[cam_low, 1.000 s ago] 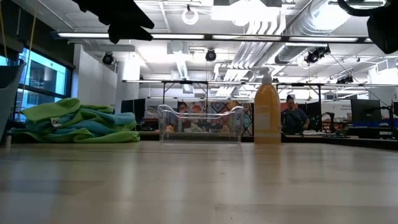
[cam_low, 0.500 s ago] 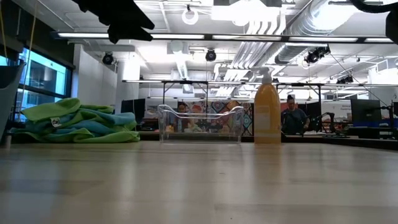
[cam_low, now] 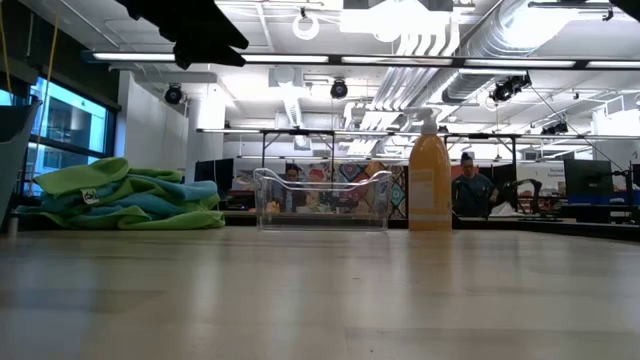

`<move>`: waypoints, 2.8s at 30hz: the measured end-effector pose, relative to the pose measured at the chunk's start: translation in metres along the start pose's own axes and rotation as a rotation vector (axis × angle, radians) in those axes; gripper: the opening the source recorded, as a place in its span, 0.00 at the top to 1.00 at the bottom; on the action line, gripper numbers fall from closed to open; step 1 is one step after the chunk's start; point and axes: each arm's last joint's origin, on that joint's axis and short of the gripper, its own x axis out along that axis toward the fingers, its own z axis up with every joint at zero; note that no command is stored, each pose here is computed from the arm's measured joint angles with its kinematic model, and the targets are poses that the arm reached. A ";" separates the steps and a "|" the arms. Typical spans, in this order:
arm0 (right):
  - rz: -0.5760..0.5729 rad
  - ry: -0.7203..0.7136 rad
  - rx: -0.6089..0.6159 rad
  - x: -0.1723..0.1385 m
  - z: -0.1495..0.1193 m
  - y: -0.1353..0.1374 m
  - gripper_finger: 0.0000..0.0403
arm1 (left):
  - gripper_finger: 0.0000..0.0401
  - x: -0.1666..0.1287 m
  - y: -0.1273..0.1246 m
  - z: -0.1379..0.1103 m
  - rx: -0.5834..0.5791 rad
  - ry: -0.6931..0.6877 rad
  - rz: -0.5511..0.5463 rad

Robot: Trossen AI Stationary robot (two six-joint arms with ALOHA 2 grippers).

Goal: Sort microfiber towel by color & place in baskets
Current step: Put the blue microfiber towel into the transparent bin

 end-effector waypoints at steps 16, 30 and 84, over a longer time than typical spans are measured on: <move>0.045 -0.609 -0.296 -0.156 0.070 0.035 1.00 | 0.51 -0.023 -0.005 0.060 0.117 -0.332 -0.031; 0.211 -1.157 -0.601 -0.237 0.145 0.032 1.00 | 0.47 -0.044 -0.013 0.097 0.053 -0.503 -0.246; 0.322 -1.398 -0.744 -0.265 0.170 0.029 0.84 | 0.99 0.028 -0.031 0.088 0.139 -0.214 -0.375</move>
